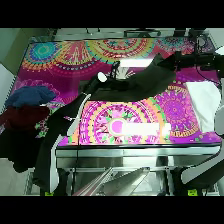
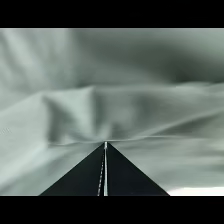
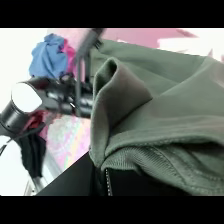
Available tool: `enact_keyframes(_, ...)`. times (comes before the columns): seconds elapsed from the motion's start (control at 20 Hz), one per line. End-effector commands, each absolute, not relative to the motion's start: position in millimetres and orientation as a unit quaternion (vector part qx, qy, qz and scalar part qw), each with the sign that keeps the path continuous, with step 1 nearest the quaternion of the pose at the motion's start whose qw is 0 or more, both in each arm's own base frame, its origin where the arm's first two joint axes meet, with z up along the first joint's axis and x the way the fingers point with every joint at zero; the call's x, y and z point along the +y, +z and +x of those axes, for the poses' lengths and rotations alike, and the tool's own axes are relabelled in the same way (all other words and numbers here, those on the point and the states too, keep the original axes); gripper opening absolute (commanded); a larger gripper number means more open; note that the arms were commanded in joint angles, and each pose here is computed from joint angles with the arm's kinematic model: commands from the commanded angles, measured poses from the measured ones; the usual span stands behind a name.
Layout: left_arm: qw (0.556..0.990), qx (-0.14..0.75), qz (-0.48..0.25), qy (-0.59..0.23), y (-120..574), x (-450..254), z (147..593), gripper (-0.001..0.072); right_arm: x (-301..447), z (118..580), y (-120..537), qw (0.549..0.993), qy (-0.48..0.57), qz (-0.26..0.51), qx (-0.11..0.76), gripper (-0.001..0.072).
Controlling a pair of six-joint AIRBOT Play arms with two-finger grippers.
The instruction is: Fold the shirts.
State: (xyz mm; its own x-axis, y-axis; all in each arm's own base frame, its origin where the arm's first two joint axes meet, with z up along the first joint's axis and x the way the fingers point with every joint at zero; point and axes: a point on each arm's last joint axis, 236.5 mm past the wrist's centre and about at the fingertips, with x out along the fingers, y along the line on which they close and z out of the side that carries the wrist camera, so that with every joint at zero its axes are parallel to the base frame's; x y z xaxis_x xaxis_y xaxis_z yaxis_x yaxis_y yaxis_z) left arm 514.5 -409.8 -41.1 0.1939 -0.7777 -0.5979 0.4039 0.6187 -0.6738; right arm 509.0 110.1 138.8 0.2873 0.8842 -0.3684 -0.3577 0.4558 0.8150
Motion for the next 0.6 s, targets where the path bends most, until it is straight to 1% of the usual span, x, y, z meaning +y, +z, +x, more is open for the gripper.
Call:
enact_keyframes(0.0, 0.721, 0.459, -0.244, -0.457, 59, -384, 510, 0.0014, 131, 510, 148, 0.731, 0.431, 0.324, 0.418, 0.0017)
enact_keyframes(0.15, 0.736, 0.425, -0.246, -0.466, 144, -307, 504, 0.0014, 180, 527, 162, 0.741, 0.437, 0.337, 0.383, 0.0017)
enact_keyframes(0.3, 0.748, 0.408, -0.234, -0.468, 199, -237, 487, 0.0015, 277, 545, 163, 0.763, 0.43, 0.339, 0.342, 0.0017)
enact_keyframes(0.45, 0.764, 0.397, -0.228, -0.455, 223, -193, 479, 0.0015, 391, 547, 123, 0.794, 0.404, 0.332, 0.311, 0.0018)
enact_keyframes(0.5, 0.765, 0.398, -0.227, -0.453, 225, -183, 476, 0.0015, 428, 543, 97, 0.809, 0.39, 0.319, 0.302, 0.0018)
enact_keyframes(0.55, 0.762, 0.405, -0.227, -0.452, 224, -175, 474, 0.0016, 460, 535, 70, 0.819, 0.371, 0.319, 0.3, 0.0033)
